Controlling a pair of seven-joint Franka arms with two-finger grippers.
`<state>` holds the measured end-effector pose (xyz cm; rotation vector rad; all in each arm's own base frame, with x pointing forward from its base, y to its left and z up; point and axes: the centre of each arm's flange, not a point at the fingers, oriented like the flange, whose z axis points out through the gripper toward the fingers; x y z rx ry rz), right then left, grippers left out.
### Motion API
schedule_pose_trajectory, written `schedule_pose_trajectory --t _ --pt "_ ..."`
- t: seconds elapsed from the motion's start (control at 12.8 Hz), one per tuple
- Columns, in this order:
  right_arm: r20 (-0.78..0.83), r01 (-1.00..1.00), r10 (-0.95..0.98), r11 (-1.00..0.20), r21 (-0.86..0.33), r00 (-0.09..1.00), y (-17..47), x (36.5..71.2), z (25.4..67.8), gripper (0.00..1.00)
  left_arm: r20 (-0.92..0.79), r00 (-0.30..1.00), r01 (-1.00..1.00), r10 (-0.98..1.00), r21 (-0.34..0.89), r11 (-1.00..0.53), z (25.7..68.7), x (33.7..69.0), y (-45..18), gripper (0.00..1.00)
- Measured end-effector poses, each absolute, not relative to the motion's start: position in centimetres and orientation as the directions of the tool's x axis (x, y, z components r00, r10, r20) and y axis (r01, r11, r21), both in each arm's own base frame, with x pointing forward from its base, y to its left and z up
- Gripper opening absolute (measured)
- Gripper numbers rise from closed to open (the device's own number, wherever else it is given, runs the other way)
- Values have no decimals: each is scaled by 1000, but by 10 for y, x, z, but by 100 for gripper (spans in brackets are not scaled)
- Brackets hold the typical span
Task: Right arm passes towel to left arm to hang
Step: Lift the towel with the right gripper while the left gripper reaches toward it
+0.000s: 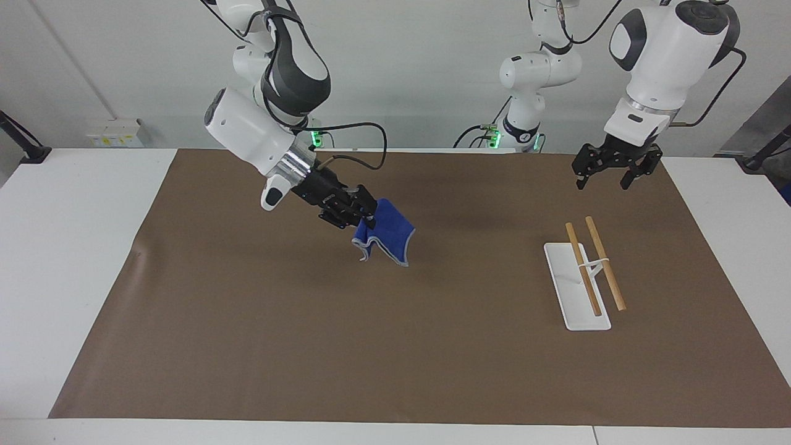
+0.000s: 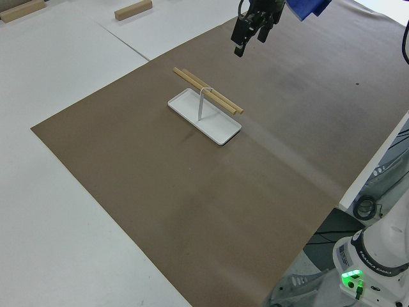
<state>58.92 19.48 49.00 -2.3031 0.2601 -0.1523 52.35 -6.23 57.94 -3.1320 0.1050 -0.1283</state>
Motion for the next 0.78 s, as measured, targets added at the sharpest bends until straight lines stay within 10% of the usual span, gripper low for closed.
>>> schedule_pose_trajectory --t 0.78 --pt "-8 -145 -252 -531 -835 968 209 584 501 15 -29 873 442 487 470 -764 571 535 -101 100"
